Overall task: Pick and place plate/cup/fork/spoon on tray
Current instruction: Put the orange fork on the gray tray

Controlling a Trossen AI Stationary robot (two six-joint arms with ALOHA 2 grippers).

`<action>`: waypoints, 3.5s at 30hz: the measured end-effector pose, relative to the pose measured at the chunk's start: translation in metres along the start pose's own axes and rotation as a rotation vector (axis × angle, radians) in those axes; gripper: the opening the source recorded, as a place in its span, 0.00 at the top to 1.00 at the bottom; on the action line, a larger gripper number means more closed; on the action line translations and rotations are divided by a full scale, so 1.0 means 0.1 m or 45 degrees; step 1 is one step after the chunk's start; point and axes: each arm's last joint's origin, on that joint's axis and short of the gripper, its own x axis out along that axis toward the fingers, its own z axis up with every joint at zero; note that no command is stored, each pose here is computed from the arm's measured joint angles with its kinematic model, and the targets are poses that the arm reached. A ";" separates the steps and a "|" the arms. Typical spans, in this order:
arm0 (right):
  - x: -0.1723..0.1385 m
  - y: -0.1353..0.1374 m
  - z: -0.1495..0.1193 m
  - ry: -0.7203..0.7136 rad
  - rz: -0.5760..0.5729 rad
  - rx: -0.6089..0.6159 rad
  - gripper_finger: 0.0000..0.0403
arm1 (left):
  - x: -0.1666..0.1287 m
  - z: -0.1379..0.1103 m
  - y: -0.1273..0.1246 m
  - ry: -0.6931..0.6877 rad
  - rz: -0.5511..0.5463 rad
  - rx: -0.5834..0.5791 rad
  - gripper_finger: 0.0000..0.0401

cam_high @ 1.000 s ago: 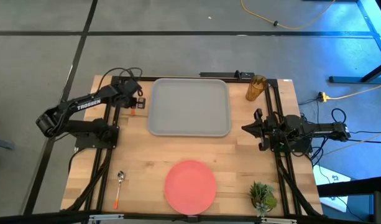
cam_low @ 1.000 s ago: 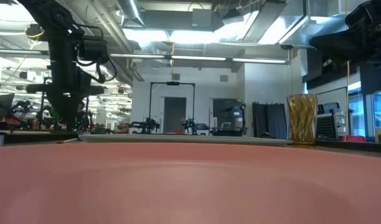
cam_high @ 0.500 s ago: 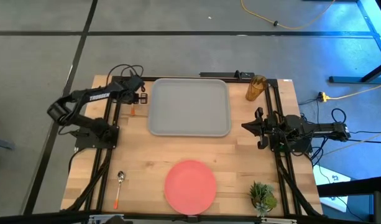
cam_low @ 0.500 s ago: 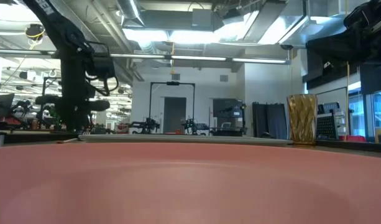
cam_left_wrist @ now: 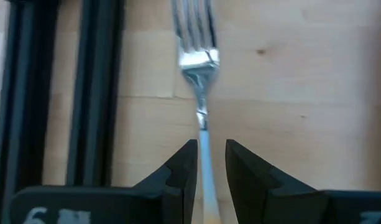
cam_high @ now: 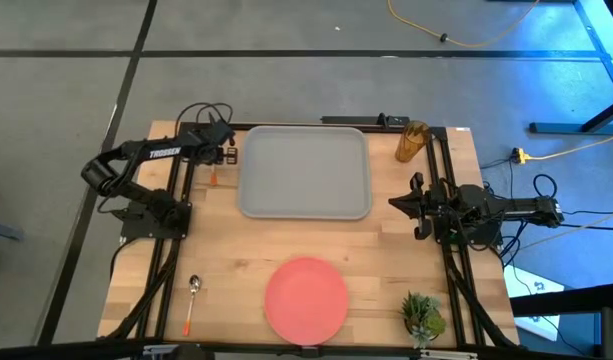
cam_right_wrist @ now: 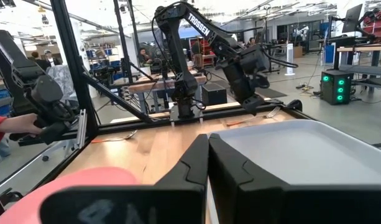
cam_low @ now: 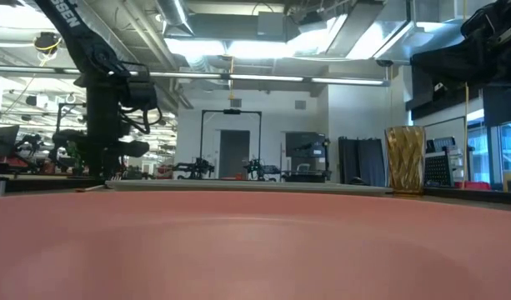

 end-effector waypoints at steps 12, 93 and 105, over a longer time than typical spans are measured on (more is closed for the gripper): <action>0.00 0.00 0.00 0.000 -0.001 -0.003 0.97 | 0.09 0.02 0.05 0.066 -0.001 -0.069 0.82; 0.00 0.00 -0.01 0.010 -0.002 -0.005 0.97 | -0.87 -0.18 -0.84 0.152 -0.397 -0.032 1.00; 0.00 0.00 -0.01 0.011 -0.002 -0.004 0.97 | -0.51 -0.24 -1.13 0.197 -0.417 -0.002 1.00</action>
